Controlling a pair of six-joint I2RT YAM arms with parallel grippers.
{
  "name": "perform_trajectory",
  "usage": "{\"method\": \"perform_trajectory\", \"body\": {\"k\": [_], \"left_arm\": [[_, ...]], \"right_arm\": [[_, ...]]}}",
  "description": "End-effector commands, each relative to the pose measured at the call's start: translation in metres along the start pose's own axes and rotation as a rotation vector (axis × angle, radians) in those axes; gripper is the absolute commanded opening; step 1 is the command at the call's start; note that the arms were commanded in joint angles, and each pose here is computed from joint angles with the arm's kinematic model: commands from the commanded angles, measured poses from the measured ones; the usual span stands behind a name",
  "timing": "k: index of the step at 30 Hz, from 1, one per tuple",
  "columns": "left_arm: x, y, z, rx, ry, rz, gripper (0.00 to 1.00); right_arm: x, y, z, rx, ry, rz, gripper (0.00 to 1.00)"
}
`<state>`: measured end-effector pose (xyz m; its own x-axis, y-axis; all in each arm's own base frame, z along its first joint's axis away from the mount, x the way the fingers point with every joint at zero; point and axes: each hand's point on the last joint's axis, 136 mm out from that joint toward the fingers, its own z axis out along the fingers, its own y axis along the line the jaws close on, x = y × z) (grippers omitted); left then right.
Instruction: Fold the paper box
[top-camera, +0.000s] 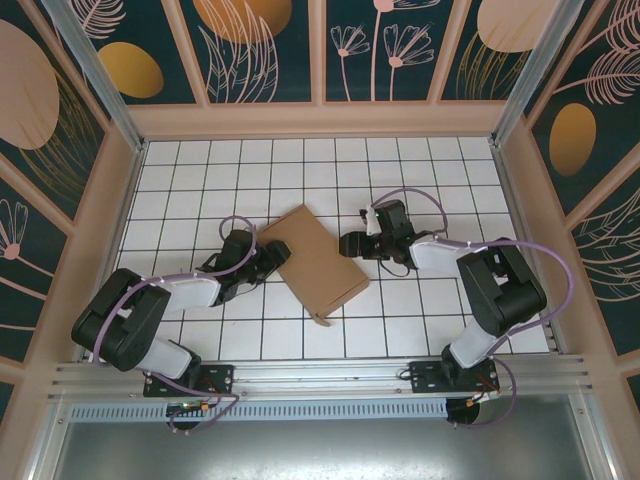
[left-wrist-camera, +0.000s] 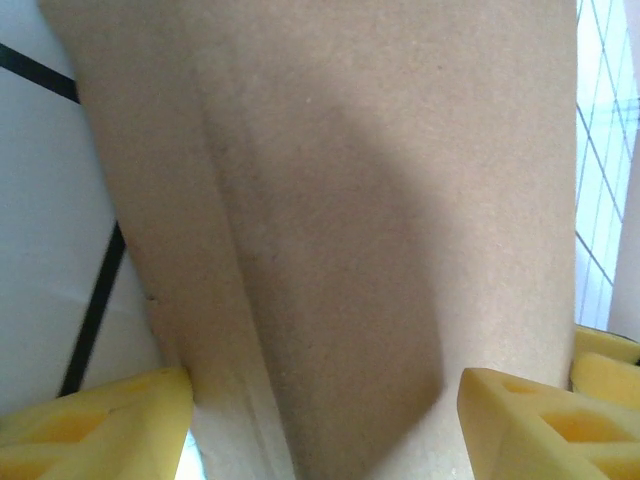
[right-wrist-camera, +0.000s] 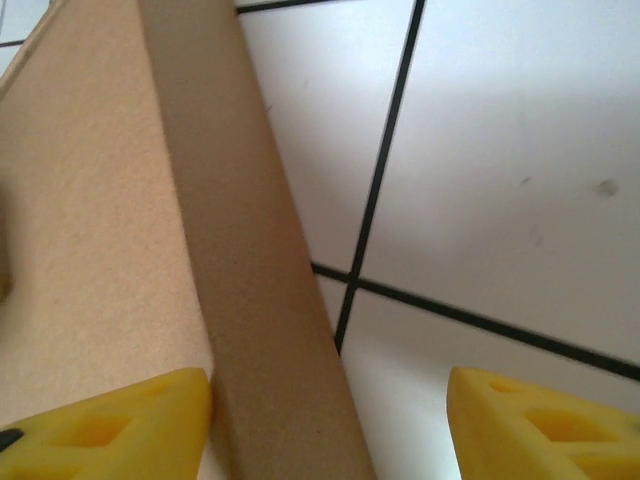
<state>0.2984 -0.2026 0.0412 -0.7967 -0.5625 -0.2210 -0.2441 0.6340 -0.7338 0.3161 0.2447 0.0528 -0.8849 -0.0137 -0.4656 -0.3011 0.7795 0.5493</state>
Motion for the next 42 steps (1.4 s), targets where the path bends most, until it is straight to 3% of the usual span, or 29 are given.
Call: {"method": "perform_trajectory", "body": {"k": [1,8,14,18,29,37,42], "left_arm": [[0.010,0.010,-0.003,-0.032,0.050,0.059,0.71],[0.013,0.012,-0.013,-0.046,0.057,0.102,0.73],[0.011,0.008,-0.012,-0.041,0.059,0.124,0.71],[0.017,0.010,-0.006,-0.026,0.086,0.103,0.70],[0.013,0.006,-0.018,-0.039,0.071,0.162,0.71],[0.008,0.003,-0.015,-0.047,0.074,0.206,0.71],[-0.009,-0.018,-0.010,-0.032,0.074,0.252,0.70]], "right_arm": [[0.051,-0.019,0.009,0.062,0.152,0.048,0.56],[0.057,-0.037,0.013,0.174,0.155,0.014,0.52],[0.031,-0.002,-0.002,0.059,0.077,0.008,0.61],[0.026,0.004,0.007,0.031,0.111,-0.001,0.66],[0.041,-0.017,0.035,0.070,0.174,0.027,0.54],[0.033,0.029,0.011,-0.090,0.151,-0.065,0.61],[0.026,0.041,0.005,-0.133,0.148,-0.070,0.55]]}}
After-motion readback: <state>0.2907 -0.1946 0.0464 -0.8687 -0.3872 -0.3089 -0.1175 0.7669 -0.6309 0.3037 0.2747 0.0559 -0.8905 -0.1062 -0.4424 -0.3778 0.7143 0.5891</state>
